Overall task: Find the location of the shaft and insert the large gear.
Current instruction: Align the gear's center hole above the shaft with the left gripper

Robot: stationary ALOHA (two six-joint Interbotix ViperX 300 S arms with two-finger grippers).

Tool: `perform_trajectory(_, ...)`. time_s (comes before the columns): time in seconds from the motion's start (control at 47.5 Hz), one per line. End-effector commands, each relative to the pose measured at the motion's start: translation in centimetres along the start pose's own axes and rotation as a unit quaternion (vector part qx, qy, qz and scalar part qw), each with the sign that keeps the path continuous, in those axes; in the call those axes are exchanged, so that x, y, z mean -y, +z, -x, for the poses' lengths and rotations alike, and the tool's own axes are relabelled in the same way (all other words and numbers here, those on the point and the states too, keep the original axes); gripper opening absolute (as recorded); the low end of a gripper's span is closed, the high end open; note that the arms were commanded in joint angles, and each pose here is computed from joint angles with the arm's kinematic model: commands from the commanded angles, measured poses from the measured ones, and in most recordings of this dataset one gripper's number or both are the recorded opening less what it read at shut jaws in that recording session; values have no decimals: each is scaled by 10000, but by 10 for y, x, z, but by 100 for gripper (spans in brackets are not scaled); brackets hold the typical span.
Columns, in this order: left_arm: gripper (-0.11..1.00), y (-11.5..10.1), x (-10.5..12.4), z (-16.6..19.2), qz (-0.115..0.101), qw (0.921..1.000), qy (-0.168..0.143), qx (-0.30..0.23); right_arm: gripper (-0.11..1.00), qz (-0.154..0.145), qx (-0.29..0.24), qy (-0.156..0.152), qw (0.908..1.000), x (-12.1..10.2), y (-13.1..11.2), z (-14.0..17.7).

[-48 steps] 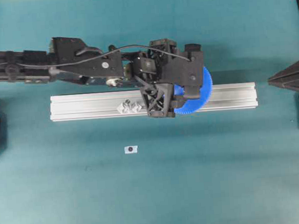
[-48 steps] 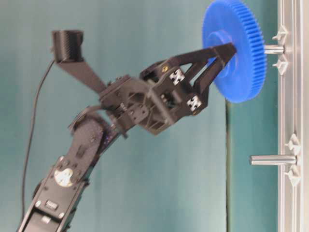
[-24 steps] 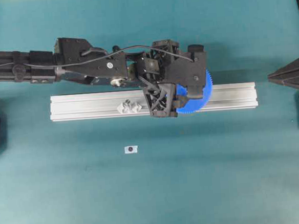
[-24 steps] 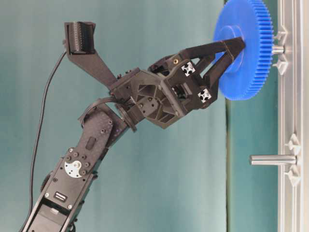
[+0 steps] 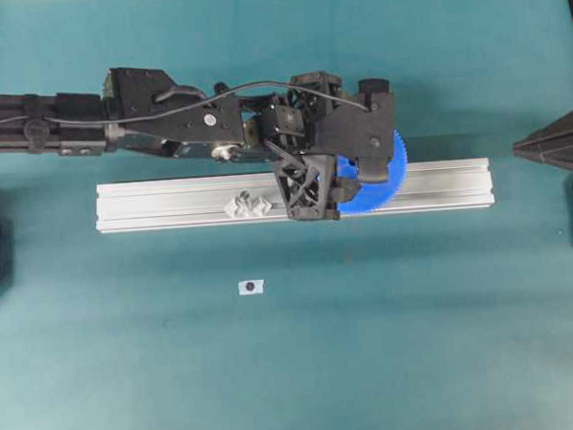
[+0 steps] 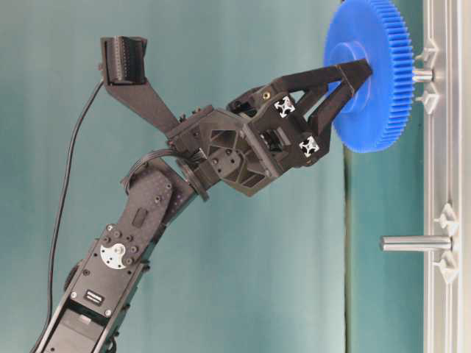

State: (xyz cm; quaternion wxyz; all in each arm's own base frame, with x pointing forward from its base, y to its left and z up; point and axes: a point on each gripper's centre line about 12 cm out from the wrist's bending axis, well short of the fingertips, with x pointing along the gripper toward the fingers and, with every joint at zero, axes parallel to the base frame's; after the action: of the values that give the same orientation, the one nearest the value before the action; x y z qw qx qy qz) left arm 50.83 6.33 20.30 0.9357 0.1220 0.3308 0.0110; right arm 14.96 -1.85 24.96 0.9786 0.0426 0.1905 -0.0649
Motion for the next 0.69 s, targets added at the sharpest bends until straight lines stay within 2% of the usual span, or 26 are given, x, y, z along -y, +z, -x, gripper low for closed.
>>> perform_trajectory(0.0, 71, 19, -13, 10, 12, 9996, 143, 260, 7, -51, 47, -9, 10000, 0, 3, 0)
perform_trajectory(0.21, 71, 22, -14, 10, 4, 9994, 157, 304, 7, -59, 54, -9, 10000, 0, 3, 0)
perform_trajectory(0.673, 72, 15, -12, 4, 51, 9999, 103, 129, 7, -59, 47, -10, 10000, 0, 3, -1)
